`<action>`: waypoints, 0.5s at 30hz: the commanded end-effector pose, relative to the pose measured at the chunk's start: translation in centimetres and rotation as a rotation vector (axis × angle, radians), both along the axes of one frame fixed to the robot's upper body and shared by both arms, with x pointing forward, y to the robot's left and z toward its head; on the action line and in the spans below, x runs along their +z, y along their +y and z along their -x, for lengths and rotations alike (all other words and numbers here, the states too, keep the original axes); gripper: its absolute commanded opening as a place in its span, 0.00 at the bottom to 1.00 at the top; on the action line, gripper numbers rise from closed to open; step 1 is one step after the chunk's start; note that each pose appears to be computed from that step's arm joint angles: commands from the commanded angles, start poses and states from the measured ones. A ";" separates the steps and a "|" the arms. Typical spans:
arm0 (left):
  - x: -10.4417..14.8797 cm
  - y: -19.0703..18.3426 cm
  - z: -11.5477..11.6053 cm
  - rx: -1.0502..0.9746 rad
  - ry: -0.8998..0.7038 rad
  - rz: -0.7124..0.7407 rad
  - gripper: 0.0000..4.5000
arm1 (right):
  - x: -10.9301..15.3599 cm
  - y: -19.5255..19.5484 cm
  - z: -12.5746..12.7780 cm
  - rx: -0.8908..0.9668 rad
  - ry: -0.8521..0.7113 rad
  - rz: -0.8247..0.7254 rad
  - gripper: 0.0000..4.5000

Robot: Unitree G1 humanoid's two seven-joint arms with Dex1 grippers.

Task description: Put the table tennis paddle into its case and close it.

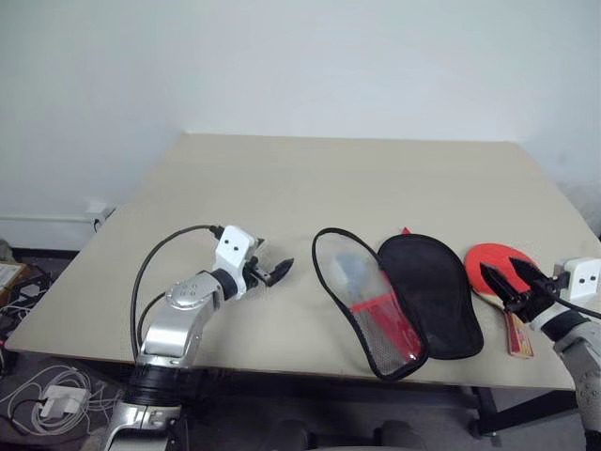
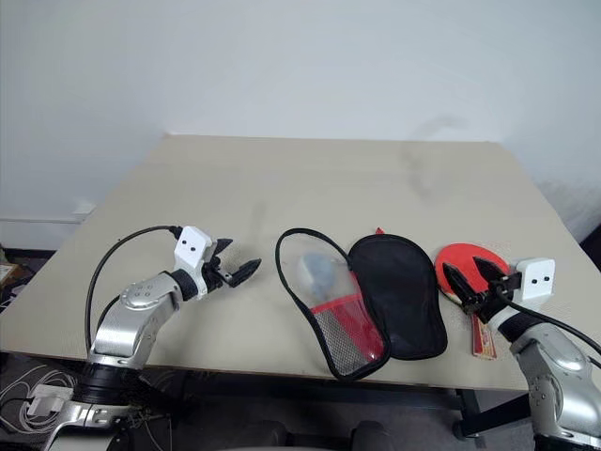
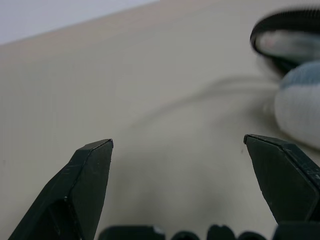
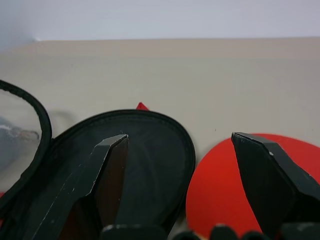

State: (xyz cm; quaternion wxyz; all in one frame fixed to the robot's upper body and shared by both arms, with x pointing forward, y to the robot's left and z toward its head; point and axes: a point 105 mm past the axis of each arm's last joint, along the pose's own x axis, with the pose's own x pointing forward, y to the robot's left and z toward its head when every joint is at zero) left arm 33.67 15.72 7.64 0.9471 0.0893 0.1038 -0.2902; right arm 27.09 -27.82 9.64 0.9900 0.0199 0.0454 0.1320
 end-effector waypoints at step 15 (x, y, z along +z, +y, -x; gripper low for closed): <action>2.9 -0.9 -1.1 -0.037 -0.047 0.039 1.00 | 1.9 0.2 0.9 -0.078 -0.057 0.016 0.79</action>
